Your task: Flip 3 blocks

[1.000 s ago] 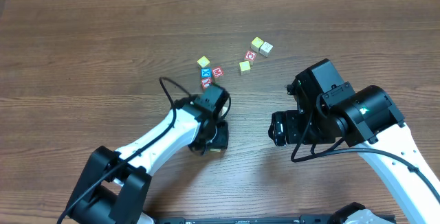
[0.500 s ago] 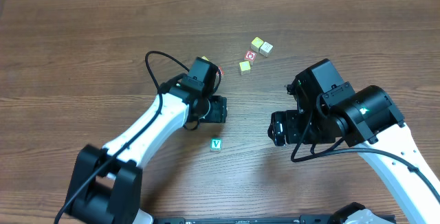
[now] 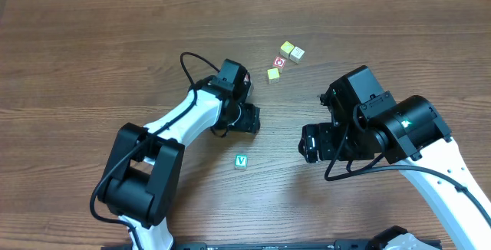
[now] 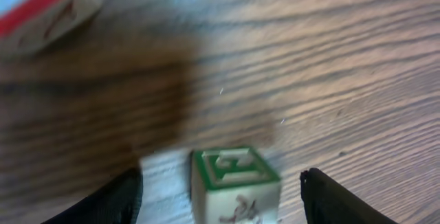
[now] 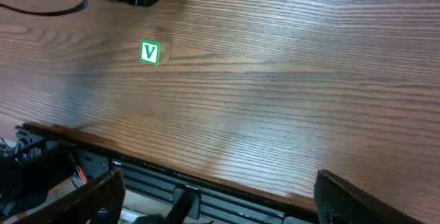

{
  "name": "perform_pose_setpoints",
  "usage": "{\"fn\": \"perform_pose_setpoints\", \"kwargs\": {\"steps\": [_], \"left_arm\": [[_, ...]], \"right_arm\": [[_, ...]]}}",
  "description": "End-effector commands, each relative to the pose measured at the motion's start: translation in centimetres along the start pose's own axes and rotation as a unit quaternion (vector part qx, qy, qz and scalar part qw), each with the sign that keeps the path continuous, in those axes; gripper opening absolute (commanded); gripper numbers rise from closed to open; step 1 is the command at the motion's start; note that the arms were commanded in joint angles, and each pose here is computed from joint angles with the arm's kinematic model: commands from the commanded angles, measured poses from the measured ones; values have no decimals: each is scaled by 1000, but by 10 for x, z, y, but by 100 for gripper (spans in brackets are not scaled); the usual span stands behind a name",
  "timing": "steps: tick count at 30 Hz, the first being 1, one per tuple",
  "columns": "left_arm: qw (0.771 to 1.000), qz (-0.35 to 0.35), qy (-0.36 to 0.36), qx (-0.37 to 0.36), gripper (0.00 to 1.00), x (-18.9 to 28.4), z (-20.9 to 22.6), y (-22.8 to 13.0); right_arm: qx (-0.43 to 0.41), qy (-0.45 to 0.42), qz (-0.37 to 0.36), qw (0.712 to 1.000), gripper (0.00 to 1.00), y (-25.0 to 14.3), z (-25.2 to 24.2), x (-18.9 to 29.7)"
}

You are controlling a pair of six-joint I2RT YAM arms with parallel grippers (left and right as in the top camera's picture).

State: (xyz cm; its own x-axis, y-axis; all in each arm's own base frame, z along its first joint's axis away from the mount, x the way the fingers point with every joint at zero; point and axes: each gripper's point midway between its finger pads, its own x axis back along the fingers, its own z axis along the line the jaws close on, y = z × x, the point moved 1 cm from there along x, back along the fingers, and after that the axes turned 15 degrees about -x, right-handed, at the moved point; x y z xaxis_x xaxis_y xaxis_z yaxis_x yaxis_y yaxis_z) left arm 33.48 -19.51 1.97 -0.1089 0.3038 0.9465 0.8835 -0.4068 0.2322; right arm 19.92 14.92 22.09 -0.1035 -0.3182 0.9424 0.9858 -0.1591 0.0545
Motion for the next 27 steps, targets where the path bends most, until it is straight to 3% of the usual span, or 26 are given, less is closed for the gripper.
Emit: {"fn": "perform_pose_setpoints", "kwargs": {"steps": [1,4,7,15,27], "left_arm": [[1000,-12,-12,-23,63,5,-5,15],[1000,-13,-12,-22,44,8,-6,18],[1000,2,-11,-17,32,8,-6,11],[999,30,2,-10,36,9,-2,-2],[999,35,2,-9,16,9,-2,-4]], "right_arm": [[7,17,-14,1000,89,3,7,9],[8,18,-16,1000,90,4,8,9],[8,18,-16,1000,90,4,8,9],[9,20,-19,1000,91,5,9,9],[8,20,-19,1000,91,5,9,9]]}}
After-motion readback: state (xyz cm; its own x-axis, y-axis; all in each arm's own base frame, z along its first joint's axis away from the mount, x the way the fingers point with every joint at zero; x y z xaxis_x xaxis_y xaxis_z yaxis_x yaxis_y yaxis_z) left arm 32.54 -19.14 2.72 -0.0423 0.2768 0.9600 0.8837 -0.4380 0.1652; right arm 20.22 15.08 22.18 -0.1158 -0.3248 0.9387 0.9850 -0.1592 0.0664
